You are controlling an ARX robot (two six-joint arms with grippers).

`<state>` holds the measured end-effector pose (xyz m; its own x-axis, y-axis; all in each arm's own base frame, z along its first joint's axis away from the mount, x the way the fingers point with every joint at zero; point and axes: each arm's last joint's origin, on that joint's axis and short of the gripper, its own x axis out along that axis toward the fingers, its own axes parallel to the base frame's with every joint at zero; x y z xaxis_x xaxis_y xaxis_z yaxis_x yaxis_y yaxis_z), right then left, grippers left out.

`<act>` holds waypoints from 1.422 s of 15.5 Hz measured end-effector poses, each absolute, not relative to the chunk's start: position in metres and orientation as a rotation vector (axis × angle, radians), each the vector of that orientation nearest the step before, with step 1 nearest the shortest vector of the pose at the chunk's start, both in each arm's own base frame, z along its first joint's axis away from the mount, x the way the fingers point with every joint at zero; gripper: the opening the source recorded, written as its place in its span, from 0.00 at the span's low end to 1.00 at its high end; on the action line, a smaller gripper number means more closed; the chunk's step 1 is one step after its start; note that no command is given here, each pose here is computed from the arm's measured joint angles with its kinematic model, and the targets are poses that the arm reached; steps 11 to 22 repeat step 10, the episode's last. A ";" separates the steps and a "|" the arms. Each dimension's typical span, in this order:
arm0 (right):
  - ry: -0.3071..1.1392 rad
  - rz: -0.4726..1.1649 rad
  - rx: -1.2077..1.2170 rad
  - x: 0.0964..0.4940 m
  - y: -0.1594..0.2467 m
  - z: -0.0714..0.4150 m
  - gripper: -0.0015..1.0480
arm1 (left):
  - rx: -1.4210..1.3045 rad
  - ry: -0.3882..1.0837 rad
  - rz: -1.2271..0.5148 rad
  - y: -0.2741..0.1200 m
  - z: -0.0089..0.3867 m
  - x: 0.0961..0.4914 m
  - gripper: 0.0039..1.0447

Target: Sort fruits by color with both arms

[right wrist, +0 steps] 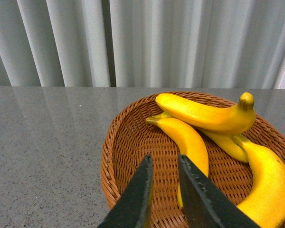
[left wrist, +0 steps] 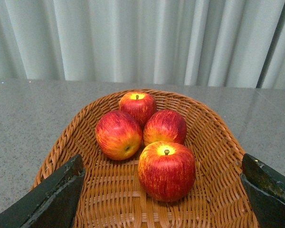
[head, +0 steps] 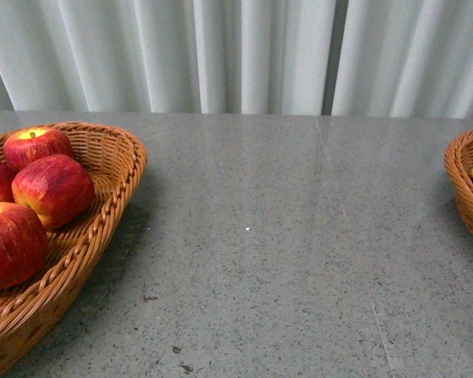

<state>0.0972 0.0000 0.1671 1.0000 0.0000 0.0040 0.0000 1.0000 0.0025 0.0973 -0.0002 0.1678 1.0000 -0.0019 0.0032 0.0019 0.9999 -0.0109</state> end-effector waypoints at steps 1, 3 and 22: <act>-0.004 0.000 0.002 0.097 0.000 0.167 0.29 | -0.011 -0.003 -0.002 0.000 0.168 0.097 0.94; -0.004 0.000 0.003 0.097 0.000 0.167 0.52 | -0.011 -0.003 -0.002 0.000 0.168 0.097 0.94; -0.004 0.000 0.003 0.097 0.000 0.167 0.94 | -0.011 -0.003 -0.002 0.000 0.168 0.097 0.94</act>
